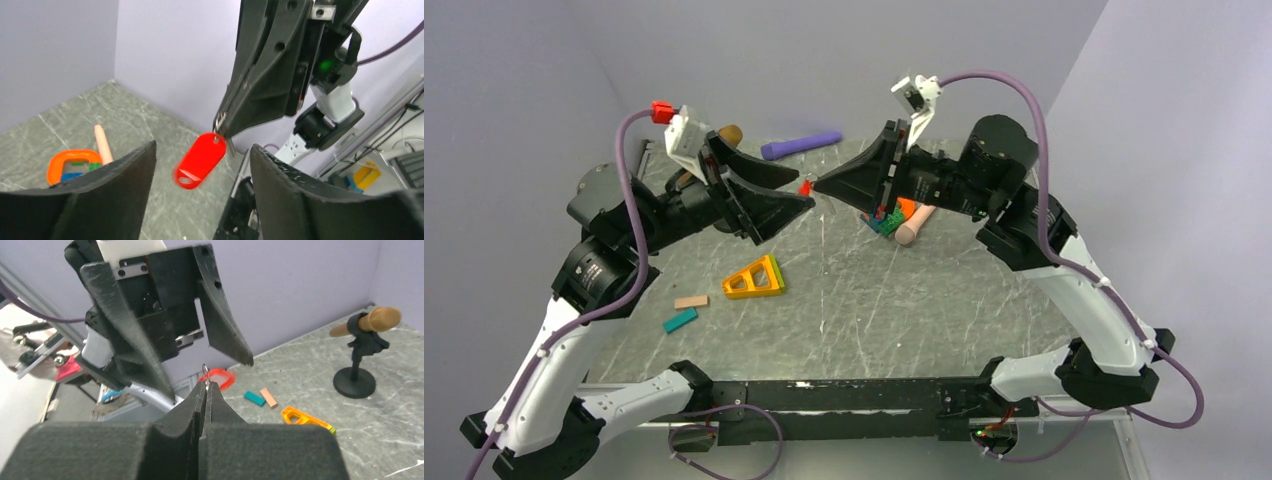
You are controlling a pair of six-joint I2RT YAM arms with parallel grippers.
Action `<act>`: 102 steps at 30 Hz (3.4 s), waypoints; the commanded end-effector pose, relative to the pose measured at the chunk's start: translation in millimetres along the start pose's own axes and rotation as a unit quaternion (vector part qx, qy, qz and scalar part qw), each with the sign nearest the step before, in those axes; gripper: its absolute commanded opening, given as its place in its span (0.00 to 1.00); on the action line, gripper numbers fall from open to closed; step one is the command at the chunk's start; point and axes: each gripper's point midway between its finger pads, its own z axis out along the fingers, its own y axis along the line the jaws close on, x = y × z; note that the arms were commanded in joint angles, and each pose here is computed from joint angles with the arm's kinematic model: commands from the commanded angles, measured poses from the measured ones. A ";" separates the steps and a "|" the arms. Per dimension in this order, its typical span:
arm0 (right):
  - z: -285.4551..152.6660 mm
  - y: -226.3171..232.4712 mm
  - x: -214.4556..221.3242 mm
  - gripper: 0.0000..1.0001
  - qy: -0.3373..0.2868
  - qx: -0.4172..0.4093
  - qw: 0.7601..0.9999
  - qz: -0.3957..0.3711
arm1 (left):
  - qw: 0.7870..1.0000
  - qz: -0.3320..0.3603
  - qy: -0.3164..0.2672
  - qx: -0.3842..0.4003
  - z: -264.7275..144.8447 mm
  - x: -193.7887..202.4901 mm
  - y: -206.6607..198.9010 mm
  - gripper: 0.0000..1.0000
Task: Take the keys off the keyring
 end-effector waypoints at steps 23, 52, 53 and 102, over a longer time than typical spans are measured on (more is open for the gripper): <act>-32.4 -32.4 46.3 0.00 0.165 -0.015 0.986 -0.012 | 0.986 0.104 0.116 0.056 -22.9 9.2 -25.6 0.68; -33.2 -12.1 53.7 0.00 0.169 -0.101 0.980 0.027 | 0.971 -0.036 0.188 0.146 5.5 45.8 -21.5 0.36; -33.4 -11.6 53.0 0.00 0.168 -0.101 0.980 0.026 | 0.970 -0.038 0.191 0.146 6.7 47.1 -20.2 0.36; -13.3 -21.5 -18.9 0.00 -0.008 -0.048 0.998 -0.030 | 0.991 -0.038 0.078 0.102 20.3 6.3 -17.8 0.00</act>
